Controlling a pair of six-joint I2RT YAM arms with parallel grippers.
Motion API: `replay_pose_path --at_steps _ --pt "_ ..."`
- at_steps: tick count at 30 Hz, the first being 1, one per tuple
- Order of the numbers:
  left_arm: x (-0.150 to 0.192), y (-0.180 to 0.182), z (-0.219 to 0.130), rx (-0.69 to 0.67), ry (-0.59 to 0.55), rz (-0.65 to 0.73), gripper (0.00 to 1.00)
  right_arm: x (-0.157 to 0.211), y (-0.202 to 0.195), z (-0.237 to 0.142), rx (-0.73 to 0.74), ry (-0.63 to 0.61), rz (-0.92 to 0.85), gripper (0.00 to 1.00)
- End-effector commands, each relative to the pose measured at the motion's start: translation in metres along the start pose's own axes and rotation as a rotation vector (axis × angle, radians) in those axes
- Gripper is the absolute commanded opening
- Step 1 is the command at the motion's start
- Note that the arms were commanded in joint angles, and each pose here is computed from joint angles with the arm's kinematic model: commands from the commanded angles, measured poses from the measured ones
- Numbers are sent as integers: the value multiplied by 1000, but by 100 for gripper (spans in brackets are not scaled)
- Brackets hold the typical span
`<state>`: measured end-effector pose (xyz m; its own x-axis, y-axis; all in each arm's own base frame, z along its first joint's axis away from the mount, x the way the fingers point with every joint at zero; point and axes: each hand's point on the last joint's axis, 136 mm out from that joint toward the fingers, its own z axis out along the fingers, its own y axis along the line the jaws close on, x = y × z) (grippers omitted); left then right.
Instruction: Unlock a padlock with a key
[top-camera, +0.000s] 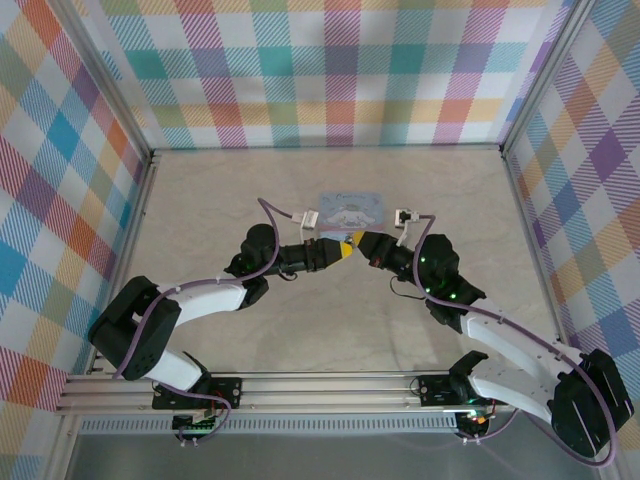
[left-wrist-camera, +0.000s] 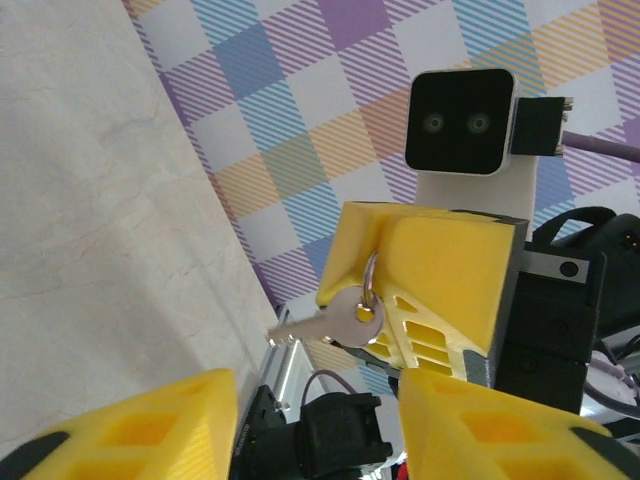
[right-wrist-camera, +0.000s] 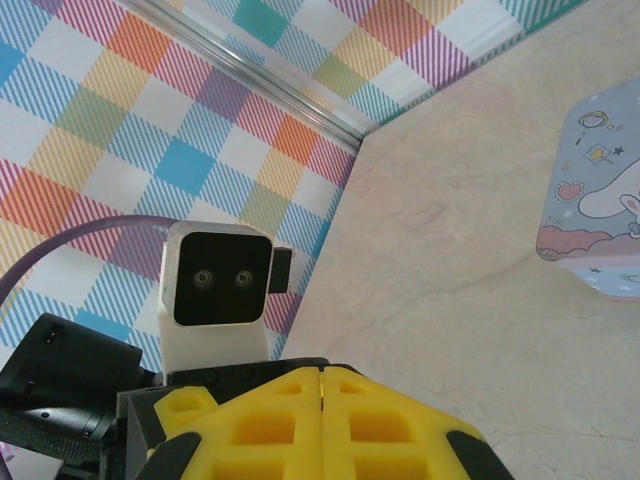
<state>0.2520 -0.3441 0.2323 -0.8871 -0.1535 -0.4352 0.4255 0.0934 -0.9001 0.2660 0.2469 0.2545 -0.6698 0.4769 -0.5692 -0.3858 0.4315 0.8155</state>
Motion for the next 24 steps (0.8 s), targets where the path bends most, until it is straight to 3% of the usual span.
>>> replay_pose_path --at_steps 1,18,24 --pt "-4 -14 1 21 -10 71 51 -6 11 0 -44 -17 4 0" --pt "-8 -43 -1 54 -7 247 54 -1 18 10 -134 44 138 0" --pt "-3 -39 2 48 36 223 37 -7 18 4 -131 13 133 0"
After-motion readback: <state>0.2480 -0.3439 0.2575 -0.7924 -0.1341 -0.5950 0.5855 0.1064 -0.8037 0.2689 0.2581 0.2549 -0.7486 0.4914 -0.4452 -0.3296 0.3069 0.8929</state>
